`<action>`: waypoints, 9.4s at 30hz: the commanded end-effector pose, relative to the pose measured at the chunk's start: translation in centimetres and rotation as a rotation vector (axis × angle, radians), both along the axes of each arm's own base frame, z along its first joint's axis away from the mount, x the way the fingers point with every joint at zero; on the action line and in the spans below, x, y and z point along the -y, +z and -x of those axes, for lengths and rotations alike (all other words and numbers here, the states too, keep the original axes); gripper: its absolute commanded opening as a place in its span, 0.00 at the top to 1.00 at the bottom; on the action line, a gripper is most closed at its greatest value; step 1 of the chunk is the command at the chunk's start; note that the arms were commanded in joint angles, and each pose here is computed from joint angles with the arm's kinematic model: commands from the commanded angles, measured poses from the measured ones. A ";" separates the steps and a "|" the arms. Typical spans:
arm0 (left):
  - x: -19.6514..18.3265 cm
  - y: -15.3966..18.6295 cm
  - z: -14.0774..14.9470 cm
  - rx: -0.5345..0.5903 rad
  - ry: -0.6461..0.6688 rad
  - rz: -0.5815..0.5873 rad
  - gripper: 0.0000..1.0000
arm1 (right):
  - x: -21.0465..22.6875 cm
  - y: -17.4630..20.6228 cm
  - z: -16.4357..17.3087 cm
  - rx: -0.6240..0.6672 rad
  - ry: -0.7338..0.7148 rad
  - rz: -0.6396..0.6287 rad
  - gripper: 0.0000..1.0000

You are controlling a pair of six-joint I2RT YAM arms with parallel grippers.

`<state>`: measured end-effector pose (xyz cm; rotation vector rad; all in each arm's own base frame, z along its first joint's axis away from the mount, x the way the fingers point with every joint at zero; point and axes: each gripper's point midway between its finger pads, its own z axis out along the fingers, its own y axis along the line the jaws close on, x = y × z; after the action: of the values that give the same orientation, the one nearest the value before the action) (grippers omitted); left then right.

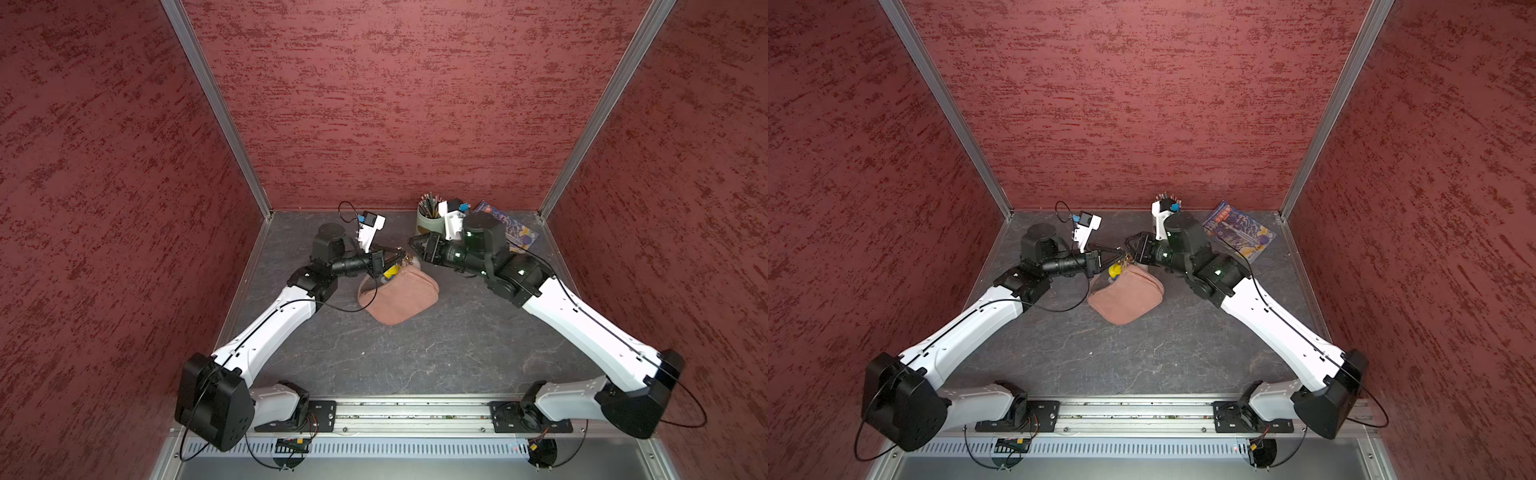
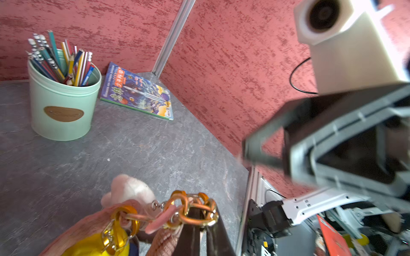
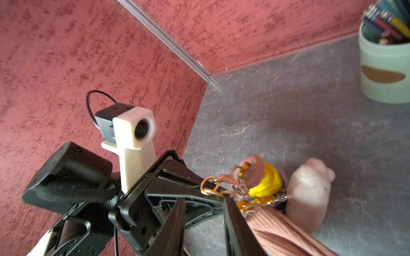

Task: Remove the decoration from the bag
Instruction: Pick up the bag from the center of the board, then remove the decoration item from the bag.

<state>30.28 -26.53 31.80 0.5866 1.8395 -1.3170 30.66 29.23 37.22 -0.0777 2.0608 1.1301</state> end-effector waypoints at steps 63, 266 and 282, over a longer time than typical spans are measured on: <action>0.3 0.3 -2.5 0.061 0.020 -0.078 0.98 | 2.7 -5.9 0.4 0.705 -0.054 1.094 0.99; 1.7 0.0 1.1 0.505 -0.014 -0.197 1.00 | 2.9 -5.9 -0.2 0.177 0.073 0.864 0.84; 4.4 -1.2 2.9 0.489 -0.092 -0.169 1.00 | 1.7 -5.6 -1.4 0.193 0.036 0.801 0.83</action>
<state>27.25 -30.52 30.54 0.9971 1.5570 -0.9695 31.00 27.08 30.42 -0.6417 2.2567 0.2309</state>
